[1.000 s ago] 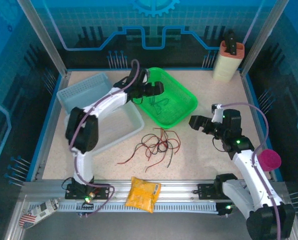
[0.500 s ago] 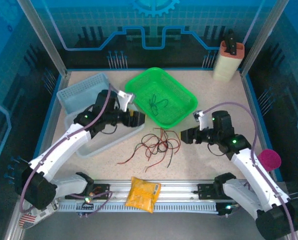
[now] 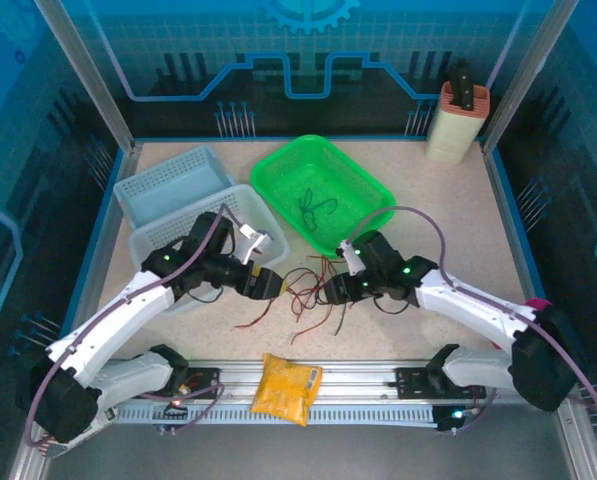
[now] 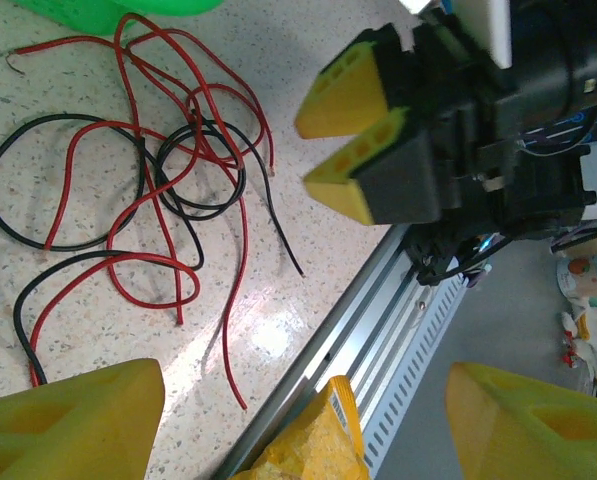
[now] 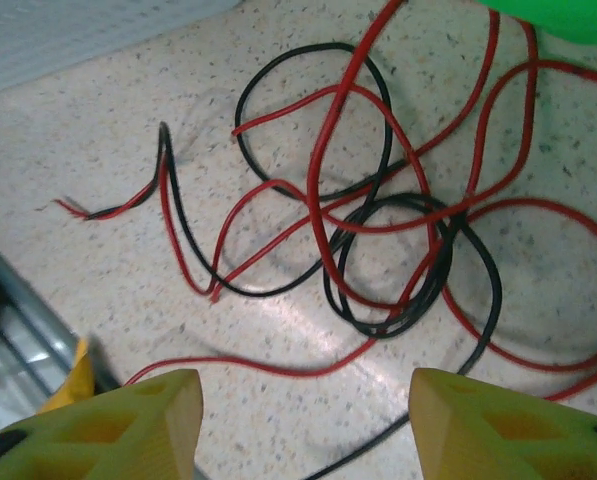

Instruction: Untangle the cables

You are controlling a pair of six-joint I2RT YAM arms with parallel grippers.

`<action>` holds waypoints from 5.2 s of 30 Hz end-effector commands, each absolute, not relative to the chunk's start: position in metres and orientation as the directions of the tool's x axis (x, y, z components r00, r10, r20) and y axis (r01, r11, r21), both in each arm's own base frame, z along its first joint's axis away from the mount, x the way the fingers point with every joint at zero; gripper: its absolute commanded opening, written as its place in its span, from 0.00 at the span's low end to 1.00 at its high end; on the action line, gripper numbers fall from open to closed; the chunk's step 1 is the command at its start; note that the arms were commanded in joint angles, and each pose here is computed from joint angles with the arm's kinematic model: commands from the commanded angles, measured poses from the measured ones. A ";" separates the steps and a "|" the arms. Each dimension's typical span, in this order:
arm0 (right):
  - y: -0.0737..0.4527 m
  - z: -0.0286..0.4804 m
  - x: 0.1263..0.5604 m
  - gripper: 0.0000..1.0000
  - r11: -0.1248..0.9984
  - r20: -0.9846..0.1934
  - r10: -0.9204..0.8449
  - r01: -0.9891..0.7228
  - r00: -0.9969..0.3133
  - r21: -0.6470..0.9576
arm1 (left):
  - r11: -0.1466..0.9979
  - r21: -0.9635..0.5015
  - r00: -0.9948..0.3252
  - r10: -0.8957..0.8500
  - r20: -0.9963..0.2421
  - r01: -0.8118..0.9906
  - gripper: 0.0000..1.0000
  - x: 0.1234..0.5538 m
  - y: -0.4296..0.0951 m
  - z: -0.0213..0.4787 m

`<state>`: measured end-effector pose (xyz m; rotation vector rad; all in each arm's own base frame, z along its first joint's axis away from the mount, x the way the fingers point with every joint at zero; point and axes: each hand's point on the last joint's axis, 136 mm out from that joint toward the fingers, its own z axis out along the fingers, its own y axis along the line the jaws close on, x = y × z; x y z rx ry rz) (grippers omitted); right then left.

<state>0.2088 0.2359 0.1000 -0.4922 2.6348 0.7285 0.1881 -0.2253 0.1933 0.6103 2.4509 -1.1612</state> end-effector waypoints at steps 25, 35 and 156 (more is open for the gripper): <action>0.274 0.197 0.232 0.00 0.704 -0.634 -0.139 -0.526 -0.760 0.477 | 0.530 -0.472 -0.650 0.217 -0.728 0.705 0.75 0.215 -0.259 0.204; 0.264 0.213 0.236 0.00 0.656 -0.616 -0.067 -0.500 -0.785 0.566 | 0.485 -0.438 -0.599 0.246 -0.762 0.757 0.66 0.232 -0.305 0.193; 0.221 0.059 0.221 0.00 0.773 -0.769 -0.206 -0.582 -0.605 0.251 | 0.532 -0.592 -0.455 -0.380 -0.806 0.605 0.00 0.309 -0.241 0.391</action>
